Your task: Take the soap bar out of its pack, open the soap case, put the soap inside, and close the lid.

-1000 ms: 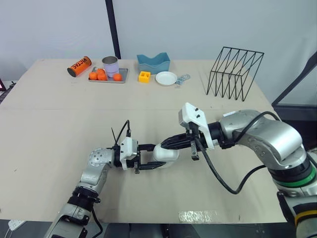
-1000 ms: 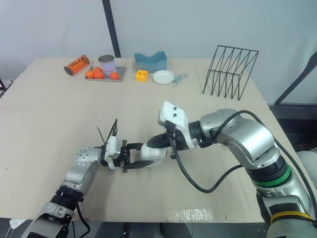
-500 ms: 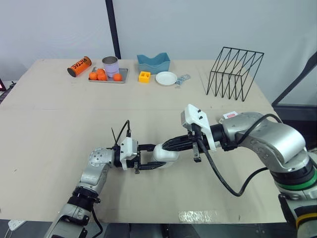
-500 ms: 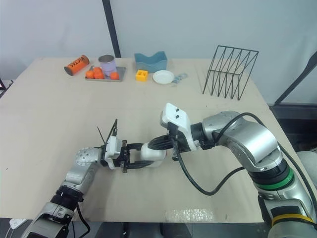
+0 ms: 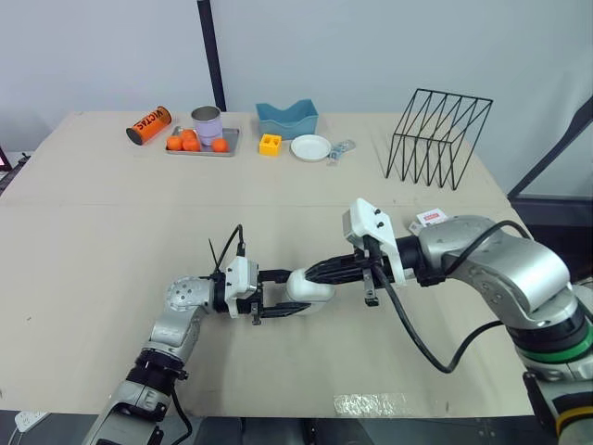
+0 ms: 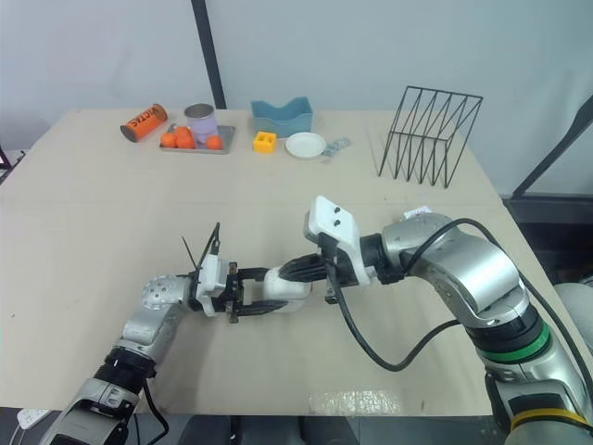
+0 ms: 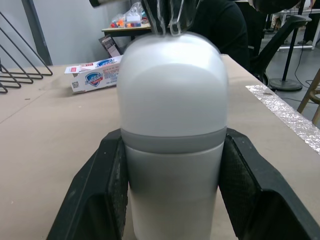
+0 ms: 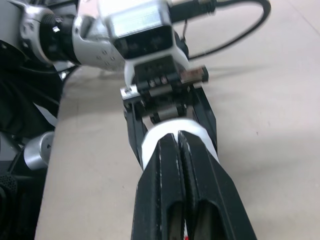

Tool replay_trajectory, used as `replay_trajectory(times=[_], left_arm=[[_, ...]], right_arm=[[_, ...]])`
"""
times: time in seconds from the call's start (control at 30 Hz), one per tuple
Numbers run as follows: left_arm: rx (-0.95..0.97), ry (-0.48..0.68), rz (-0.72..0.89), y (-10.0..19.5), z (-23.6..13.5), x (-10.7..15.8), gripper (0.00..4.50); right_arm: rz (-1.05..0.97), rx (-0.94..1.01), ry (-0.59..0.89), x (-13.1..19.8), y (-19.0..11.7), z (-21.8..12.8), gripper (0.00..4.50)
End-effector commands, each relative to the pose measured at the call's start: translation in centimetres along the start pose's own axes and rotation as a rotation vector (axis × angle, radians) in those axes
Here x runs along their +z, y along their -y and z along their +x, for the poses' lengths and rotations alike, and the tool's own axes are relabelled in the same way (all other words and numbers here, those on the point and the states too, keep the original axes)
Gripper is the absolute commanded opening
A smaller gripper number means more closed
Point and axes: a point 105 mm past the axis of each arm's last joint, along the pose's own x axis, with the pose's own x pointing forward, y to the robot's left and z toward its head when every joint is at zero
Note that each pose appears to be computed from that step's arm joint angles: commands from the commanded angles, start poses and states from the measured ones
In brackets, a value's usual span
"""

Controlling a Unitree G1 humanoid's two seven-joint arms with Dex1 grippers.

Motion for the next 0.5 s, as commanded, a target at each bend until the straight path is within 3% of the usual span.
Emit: replay_trajectory(times=[0.03,0.33,0.5], left_arm=[[-0.006,0.005,0.035,0.0,-0.2,0.7,1.94],[-0.004,0.006,0.035,0.0,-0.1,0.7,1.94],[-0.002,0.006,0.037,-0.1,-0.2,0.7,1.94]], right_arm=[[0.116,-0.045,-0.152,-4.5,0.7,0.2,0.09],[0.120,-0.051,-0.169,-5.1,0.8,0.0,0.09],[0.081,-0.058,-0.062,-1.8,1.0,-1.0,0.09]])
